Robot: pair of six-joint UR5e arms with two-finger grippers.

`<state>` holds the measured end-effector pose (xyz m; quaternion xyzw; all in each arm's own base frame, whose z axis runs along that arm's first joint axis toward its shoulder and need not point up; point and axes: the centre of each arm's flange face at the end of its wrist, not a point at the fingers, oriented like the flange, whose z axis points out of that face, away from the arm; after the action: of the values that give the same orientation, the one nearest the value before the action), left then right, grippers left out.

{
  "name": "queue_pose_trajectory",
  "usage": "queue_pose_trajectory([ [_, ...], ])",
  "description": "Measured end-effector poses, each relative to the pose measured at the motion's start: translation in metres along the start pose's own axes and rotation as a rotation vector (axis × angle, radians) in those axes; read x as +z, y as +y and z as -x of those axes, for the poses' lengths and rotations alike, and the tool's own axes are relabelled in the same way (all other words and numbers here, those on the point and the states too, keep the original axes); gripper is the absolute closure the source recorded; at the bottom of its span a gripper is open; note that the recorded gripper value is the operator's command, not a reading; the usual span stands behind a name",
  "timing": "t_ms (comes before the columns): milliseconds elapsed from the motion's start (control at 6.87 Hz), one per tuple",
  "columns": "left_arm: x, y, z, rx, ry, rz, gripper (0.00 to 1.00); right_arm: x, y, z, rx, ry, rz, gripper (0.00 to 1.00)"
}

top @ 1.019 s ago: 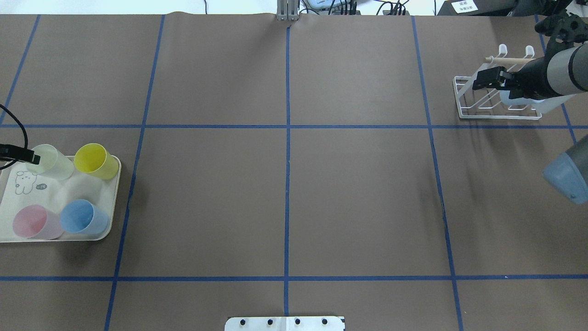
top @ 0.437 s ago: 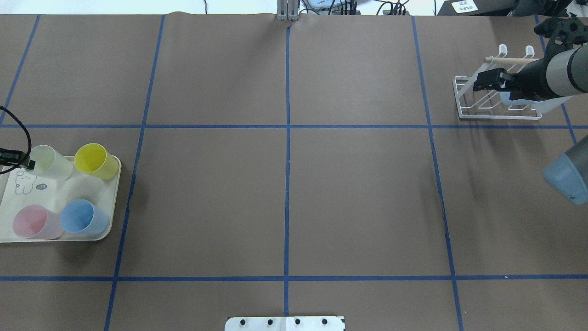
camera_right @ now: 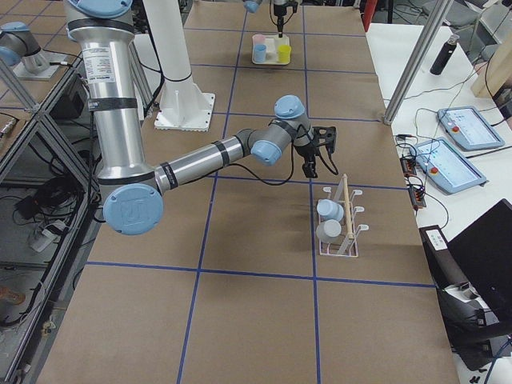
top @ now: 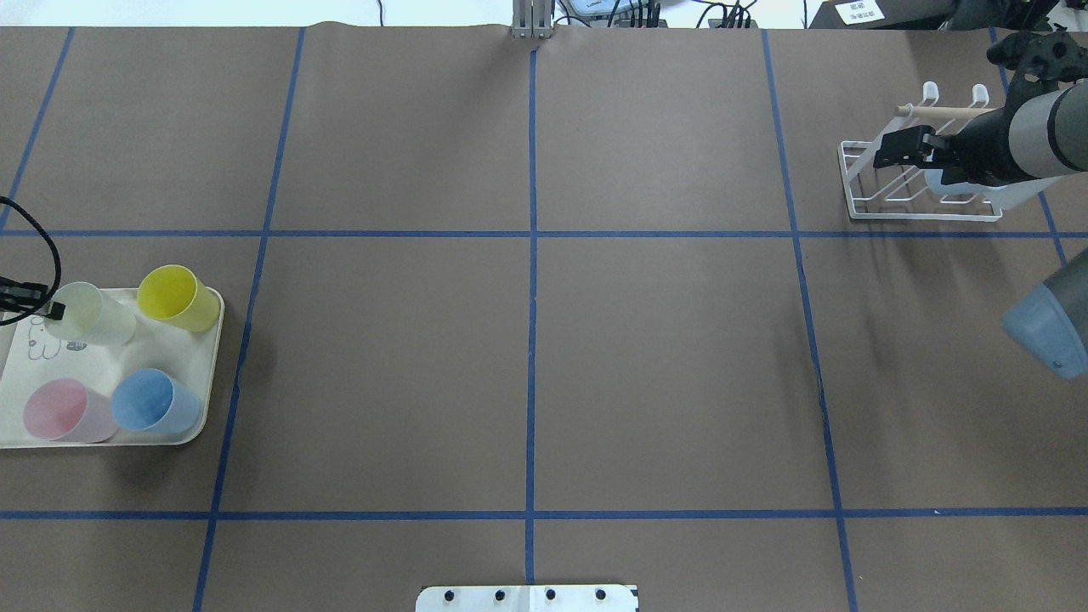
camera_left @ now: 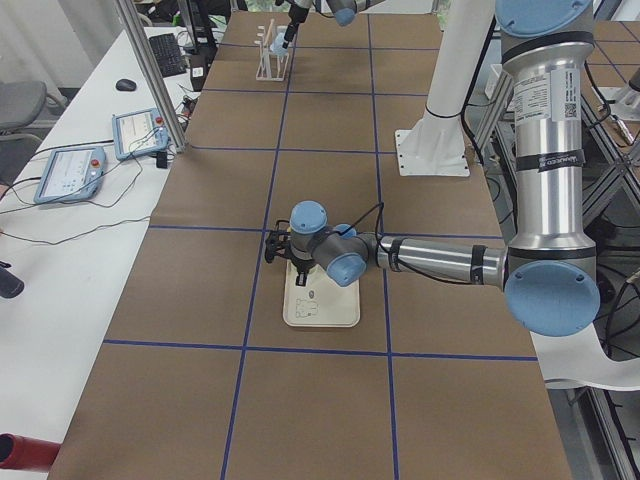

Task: Transfer IKEA cup to right arm and place on rack

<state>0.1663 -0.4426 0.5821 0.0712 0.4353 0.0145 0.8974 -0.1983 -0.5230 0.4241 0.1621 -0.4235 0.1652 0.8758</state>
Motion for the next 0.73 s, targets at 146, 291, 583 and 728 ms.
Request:
queue_pose_trajectory([
  [146,-0.024,-0.003,0.013,-0.03,0.008,-0.035,1.0,0.0,0.0,0.001,-0.001,-0.001,-0.002,0.0],
  [291,-0.045,-0.006,0.019,-0.052,0.017,-0.067,1.0,-0.001,0.0,0.003,-0.003,-0.003,-0.003,0.0],
  [583,-0.082,-0.015,-0.006,-0.126,0.092,-0.091,1.0,-0.003,0.002,0.011,0.001,-0.016,-0.002,0.0],
  [728,-0.107,-0.028,-0.042,-0.225,0.155,-0.119,1.0,-0.004,0.006,0.02,0.018,-0.033,0.001,0.0],
])
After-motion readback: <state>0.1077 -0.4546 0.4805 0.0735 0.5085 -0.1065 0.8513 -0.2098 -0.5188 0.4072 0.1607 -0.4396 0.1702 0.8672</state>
